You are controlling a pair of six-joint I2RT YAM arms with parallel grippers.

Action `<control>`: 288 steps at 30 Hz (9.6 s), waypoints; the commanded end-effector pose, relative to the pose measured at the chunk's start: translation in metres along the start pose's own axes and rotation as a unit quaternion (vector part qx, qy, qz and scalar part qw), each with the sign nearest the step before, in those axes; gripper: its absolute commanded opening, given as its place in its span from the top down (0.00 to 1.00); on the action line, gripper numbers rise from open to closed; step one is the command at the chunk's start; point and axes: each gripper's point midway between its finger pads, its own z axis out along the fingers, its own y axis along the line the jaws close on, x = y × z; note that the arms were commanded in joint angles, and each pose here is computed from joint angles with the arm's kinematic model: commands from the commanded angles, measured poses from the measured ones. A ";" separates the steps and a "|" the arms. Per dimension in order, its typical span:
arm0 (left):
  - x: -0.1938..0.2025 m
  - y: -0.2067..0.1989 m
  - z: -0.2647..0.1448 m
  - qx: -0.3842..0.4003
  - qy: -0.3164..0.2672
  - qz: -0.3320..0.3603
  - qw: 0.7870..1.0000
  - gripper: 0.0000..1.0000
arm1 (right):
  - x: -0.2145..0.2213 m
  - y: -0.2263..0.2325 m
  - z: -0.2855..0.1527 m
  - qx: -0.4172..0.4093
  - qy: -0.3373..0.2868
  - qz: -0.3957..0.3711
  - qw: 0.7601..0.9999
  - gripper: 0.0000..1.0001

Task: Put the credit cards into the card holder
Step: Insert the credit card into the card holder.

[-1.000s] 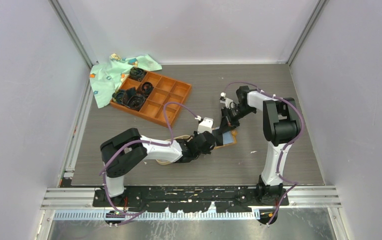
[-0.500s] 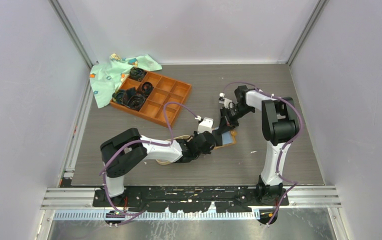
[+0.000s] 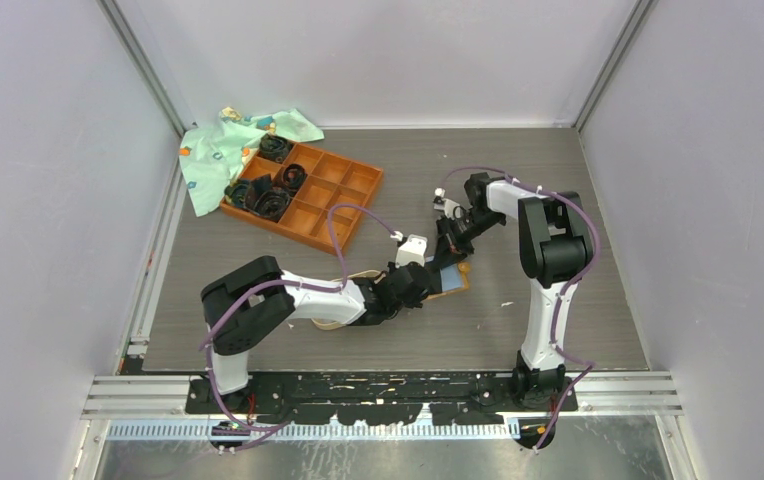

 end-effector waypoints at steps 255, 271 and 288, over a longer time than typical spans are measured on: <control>-0.018 -0.040 0.014 -0.036 0.052 -0.019 0.998 0.76 | -0.005 0.006 0.020 0.052 0.031 -0.084 0.995 0.71; -0.028 -0.023 0.010 -0.055 0.031 -0.031 0.998 0.76 | -0.012 0.018 -0.002 0.077 0.003 -0.127 0.989 0.61; -0.056 -0.050 -0.014 0.064 -0.025 -0.006 0.998 0.73 | -0.008 0.030 -0.014 0.050 -0.002 -0.143 0.988 0.59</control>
